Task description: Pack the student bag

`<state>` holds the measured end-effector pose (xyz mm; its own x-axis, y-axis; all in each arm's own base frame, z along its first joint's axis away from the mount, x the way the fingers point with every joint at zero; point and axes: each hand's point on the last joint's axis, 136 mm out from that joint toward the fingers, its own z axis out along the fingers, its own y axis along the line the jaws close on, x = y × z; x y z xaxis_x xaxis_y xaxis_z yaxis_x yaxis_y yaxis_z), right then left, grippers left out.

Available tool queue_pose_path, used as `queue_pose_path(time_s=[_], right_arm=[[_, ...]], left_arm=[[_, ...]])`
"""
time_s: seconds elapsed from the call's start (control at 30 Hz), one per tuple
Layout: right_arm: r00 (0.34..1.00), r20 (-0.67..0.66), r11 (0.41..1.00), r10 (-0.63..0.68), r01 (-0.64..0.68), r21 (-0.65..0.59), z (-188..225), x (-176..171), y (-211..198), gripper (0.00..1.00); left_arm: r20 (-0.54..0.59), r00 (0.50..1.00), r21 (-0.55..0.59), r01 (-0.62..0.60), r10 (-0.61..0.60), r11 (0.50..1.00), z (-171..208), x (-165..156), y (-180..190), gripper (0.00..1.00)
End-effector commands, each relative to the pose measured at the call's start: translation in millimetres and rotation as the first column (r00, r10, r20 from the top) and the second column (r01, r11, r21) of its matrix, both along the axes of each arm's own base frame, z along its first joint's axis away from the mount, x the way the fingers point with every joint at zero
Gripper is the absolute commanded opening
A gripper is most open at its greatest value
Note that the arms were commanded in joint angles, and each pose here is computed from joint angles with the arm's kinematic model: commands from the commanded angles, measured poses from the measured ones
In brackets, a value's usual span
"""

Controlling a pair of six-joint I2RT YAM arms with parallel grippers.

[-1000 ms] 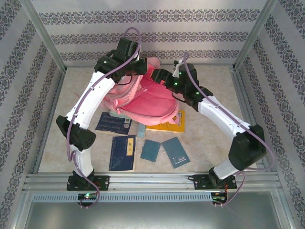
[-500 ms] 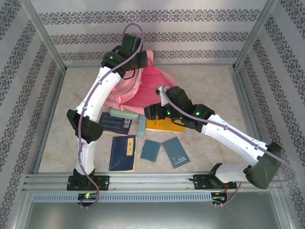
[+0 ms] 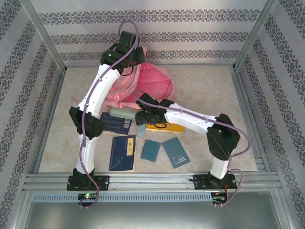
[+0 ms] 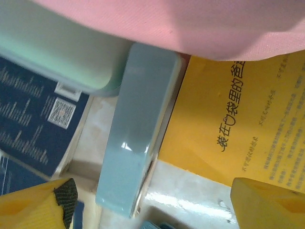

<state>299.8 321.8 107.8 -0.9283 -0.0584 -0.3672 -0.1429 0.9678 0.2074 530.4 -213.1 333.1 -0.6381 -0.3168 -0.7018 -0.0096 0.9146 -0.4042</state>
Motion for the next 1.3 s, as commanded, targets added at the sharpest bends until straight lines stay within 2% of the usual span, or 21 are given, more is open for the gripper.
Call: queue_pose_path(time_s=[0.0,0.27,0.5,0.73,0.93,1.0,1.27], right_arm=[[0.99,-0.035,0.991,-0.136,0.136,-0.018,-1.8,10.1,3.7,0.87],[0.984,-0.089,0.986,-0.151,0.144,-0.081,-21.7,17.1,28.1,0.88],[0.976,-0.124,0.976,-0.179,0.161,-0.143,-41.3,11.1,22.5,0.84],[0.97,-0.167,0.978,-0.177,0.155,-0.137,-58.8,3.8,25.2,0.76],[0.961,-0.22,0.981,-0.168,0.141,-0.135,-75.2,-3.2,28.7,0.57],[0.961,-0.219,0.98,-0.171,0.144,-0.135,-74.5,-2.1,27.7,0.53],[0.986,-0.104,0.985,-0.133,0.119,-0.126,-34.7,12.1,20.1,0.28]], left_arm=[[0.101,0.995,-0.068,-0.01,0.017,0.998,34.6,7.3,1.3,0.0],[0.089,0.996,-0.065,-0.01,0.016,0.998,31.6,5.8,2.0,0.0],[0.083,0.996,-0.065,-0.015,0.02,0.998,30.5,5.4,3.9,0.0],[0.07,0.997,-0.07,-0.021,0.026,0.997,27.5,4.5,4.4,0.0],[0.07,0.997,-0.069,-0.024,0.029,0.997,28.2,4.1,6.5,0.0],[0.068,0.997,-0.068,-0.025,0.03,0.997,27.6,4.0,7.5,0.0],[0.074,0.997,-0.074,-0.027,0.033,0.997,31.3,4.0,11.4,0.0]])
